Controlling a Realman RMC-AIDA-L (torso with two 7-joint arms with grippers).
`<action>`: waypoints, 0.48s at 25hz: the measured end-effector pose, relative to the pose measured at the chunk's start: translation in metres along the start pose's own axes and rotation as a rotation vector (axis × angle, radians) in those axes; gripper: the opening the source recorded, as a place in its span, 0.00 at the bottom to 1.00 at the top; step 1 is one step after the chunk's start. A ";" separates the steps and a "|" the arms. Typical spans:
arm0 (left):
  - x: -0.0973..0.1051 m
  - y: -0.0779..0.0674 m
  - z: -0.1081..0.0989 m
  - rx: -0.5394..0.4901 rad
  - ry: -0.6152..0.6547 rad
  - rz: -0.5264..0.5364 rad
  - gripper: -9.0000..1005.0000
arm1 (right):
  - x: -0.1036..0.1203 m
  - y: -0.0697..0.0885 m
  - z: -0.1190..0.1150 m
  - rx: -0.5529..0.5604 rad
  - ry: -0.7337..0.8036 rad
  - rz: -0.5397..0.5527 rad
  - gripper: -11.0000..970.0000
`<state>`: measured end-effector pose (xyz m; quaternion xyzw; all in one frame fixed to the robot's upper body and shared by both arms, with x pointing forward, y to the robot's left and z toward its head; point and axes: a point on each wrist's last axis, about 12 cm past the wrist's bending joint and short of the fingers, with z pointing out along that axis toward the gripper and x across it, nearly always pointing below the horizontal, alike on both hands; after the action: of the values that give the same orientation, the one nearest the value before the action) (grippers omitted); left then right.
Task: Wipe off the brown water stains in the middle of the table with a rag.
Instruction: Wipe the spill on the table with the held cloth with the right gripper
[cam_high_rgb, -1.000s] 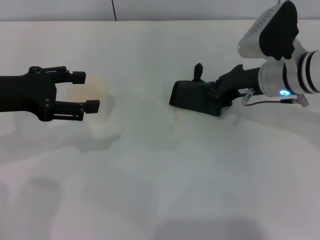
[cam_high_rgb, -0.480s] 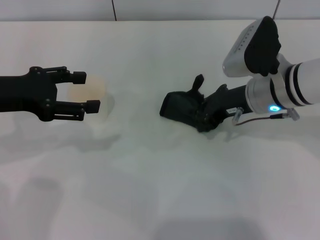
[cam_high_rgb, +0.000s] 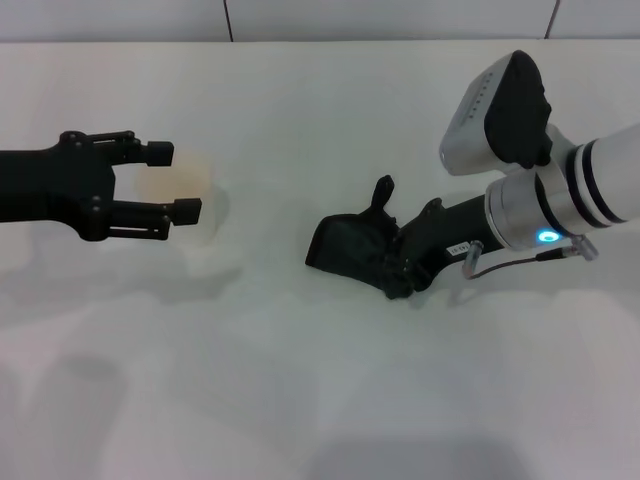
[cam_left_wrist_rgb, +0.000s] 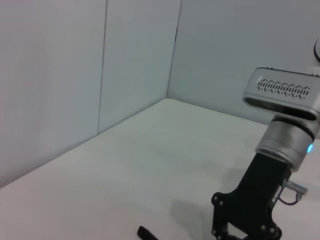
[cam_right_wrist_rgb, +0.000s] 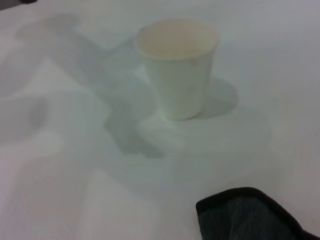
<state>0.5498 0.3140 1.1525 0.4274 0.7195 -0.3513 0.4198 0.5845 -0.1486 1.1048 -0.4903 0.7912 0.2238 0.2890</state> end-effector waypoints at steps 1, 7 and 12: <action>-0.001 0.000 0.001 0.003 -0.004 0.001 0.84 | 0.000 -0.001 0.000 0.005 0.001 -0.001 0.09; -0.004 0.001 0.005 0.018 -0.019 0.008 0.84 | 0.001 -0.010 0.004 0.061 -0.010 0.026 0.09; -0.004 0.001 0.005 0.018 -0.020 0.007 0.84 | -0.002 -0.018 0.008 0.104 -0.013 0.042 0.09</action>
<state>0.5535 0.3086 1.1539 0.4304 0.7105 -0.3605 0.4242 0.6032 -0.1501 1.0988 -0.4566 0.8099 0.1916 0.3145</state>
